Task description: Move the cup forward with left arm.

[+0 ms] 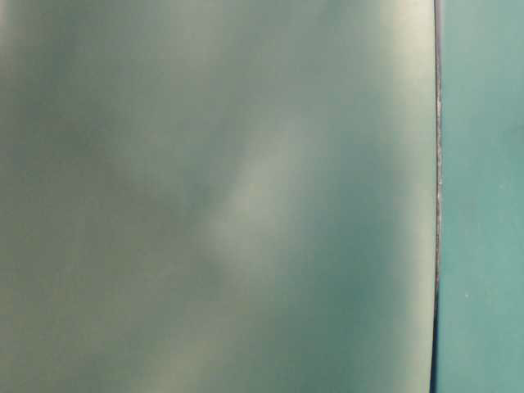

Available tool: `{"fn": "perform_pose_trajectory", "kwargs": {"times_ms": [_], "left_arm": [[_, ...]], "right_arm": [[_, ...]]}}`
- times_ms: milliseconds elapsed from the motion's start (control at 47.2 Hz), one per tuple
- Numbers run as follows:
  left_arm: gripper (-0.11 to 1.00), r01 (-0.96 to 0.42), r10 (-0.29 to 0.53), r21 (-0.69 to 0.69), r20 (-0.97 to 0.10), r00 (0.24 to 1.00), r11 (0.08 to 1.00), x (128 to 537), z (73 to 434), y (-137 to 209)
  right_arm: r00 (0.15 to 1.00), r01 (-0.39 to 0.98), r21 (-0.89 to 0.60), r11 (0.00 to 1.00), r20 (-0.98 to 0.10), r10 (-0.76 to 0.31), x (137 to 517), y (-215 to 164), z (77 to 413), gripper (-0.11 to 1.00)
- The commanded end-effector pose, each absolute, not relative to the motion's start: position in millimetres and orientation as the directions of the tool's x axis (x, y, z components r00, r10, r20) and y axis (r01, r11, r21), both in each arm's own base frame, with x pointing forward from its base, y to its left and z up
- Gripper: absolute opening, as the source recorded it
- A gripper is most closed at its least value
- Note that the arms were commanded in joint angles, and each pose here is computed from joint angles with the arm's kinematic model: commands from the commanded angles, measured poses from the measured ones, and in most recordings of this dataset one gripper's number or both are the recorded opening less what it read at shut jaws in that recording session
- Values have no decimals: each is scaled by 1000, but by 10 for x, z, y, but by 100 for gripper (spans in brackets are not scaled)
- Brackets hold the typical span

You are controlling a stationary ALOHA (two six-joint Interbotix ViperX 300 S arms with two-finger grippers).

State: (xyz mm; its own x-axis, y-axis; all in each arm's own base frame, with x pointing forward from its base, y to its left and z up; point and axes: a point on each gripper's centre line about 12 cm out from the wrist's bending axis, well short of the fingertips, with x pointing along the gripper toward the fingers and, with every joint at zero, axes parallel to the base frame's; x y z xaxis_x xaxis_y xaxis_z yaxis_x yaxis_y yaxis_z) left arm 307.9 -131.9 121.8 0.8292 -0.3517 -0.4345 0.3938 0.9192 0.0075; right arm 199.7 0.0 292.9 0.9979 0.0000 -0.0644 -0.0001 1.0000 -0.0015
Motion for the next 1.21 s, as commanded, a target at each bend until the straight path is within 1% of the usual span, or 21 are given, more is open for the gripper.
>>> {"fn": "perform_pose_trajectory", "kwargs": {"times_ms": [0,254,424,1186], "left_arm": [[71,427,-391,-3,-408,825,904,3100,1311,-1487],[71,489,-446,-6,-421,790,872,3105,1341,-1770],[71,518,-474,-6,-411,778,855,3111,1368,-1915],[71,528,-481,0,-412,774,849,3092,1366,-1943]], "right_arm": [[999,0,-2,1000,-38,0,2018,0,3058,-1],[999,0,-2,1000,-46,0,2017,0,3049,-1],[999,0,-2,1000,-46,0,2017,0,3049,-1],[999,0,-3,1000,-46,0,2017,0,3049,-1]]}}
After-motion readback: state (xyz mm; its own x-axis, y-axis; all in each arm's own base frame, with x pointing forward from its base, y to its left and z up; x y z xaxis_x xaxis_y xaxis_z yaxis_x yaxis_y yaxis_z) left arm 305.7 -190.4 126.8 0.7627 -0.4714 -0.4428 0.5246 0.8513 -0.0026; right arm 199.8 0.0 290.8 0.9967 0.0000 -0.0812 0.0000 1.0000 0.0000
